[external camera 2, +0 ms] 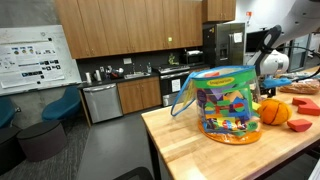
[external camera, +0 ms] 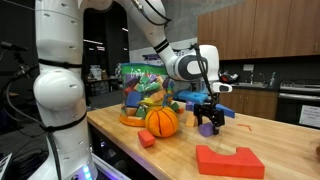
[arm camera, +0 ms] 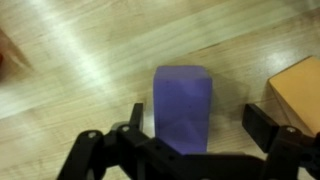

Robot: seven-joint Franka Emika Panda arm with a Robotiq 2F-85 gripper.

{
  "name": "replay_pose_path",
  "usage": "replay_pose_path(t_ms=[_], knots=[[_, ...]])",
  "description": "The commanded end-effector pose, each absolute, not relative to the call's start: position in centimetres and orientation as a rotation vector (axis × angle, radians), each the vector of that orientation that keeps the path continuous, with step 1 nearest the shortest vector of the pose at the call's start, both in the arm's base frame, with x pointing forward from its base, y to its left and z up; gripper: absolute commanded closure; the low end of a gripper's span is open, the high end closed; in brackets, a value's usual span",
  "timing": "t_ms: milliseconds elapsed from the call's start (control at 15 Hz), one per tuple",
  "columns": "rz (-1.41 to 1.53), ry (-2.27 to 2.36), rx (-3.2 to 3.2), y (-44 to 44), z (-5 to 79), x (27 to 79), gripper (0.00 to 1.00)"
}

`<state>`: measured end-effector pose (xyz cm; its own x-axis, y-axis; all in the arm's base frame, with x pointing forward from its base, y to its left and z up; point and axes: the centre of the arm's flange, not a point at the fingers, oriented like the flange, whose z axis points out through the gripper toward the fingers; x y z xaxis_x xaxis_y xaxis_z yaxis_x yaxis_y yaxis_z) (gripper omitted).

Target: Put one purple block in the toy bag

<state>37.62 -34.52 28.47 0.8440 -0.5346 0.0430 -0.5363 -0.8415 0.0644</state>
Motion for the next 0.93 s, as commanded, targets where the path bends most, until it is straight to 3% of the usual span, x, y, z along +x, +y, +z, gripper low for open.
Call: replay_pose_path(t_ms=[0, 133, 267, 667, 800, 867], knots=[[0.091, -0.976, 2.976, -35.1, 28.8, 37.5, 0.00], [0.123, -1.101, 3.030, -34.6, 29.5, 37.8, 0.00], [0.148, -1.199, 3.099, -33.6, 30.0, 38.1, 0.26], [0.229, -1.278, 3.153, -32.7, 31.6, 39.2, 0.72], [0.234, -1.276, 3.146, -32.8, 31.7, 39.3, 0.84], [0.229, -1.273, 3.142, -32.9, 31.7, 39.3, 0.84]])
